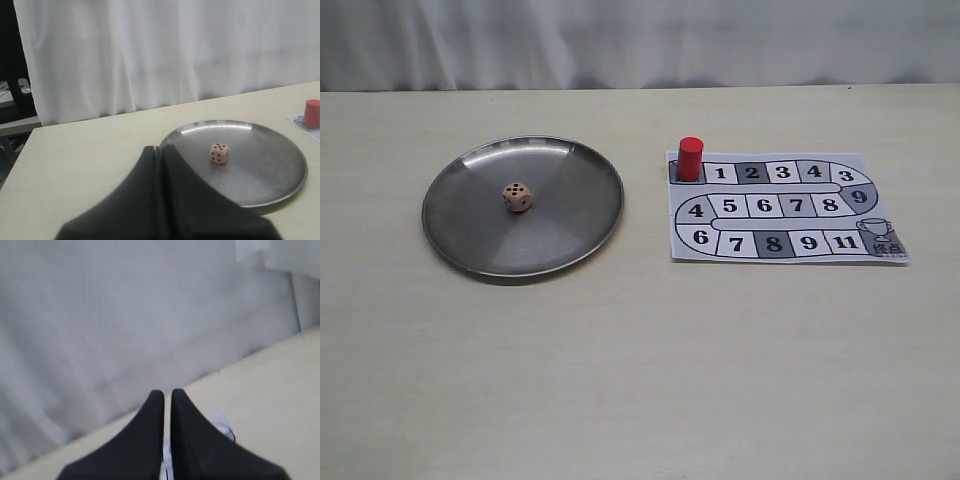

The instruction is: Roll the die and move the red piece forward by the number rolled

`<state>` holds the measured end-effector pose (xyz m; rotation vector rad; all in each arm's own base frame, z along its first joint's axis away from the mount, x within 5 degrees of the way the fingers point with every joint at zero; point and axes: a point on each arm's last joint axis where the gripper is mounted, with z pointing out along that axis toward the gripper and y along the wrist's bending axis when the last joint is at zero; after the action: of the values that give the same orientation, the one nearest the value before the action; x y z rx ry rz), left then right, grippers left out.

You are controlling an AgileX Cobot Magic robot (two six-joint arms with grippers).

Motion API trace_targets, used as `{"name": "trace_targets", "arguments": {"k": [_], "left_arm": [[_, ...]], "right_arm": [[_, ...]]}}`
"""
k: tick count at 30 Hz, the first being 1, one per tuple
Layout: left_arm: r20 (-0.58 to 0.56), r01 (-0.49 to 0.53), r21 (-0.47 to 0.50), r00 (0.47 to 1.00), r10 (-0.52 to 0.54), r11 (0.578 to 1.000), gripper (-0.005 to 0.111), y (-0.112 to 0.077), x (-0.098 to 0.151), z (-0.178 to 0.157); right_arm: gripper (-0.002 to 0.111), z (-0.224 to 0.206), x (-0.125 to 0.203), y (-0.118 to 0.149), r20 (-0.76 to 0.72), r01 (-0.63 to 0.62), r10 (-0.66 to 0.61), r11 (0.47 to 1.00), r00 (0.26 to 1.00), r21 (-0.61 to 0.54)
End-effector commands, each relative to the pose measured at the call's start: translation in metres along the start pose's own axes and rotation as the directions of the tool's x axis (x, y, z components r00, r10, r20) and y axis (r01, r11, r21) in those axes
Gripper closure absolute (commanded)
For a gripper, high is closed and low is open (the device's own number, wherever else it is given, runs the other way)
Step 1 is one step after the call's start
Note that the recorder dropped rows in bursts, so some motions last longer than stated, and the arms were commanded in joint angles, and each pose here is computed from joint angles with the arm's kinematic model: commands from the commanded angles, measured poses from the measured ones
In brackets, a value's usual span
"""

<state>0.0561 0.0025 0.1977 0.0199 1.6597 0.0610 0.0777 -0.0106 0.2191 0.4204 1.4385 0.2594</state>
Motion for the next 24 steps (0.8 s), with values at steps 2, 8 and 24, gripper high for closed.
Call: {"name": "trace_targets", "arguments": {"k": [2,8,24], "left_arm": [[0.004,0.006,0.004,1.0,-0.006,1.0,0.107,0.0,0.0,0.0],[0.004,0.006,0.004,1.0,-0.006,1.0,0.107,0.0,0.0,0.0],[0.004,0.006,0.004,1.0,-0.006,1.0,0.107,0.0,0.0,0.0]], "right_arm": [[0.104,-0.001,-0.026,0.017,0.209,0.184,-0.16,0.977,0.965,-0.104],[0.104,0.021,-0.022,0.033,-0.046,0.238,-0.252,0.951,0.967,-0.198],[0.104,0.149,0.089,0.06,-0.764,-0.127,-0.33,0.874,0.554,-0.469]]}}
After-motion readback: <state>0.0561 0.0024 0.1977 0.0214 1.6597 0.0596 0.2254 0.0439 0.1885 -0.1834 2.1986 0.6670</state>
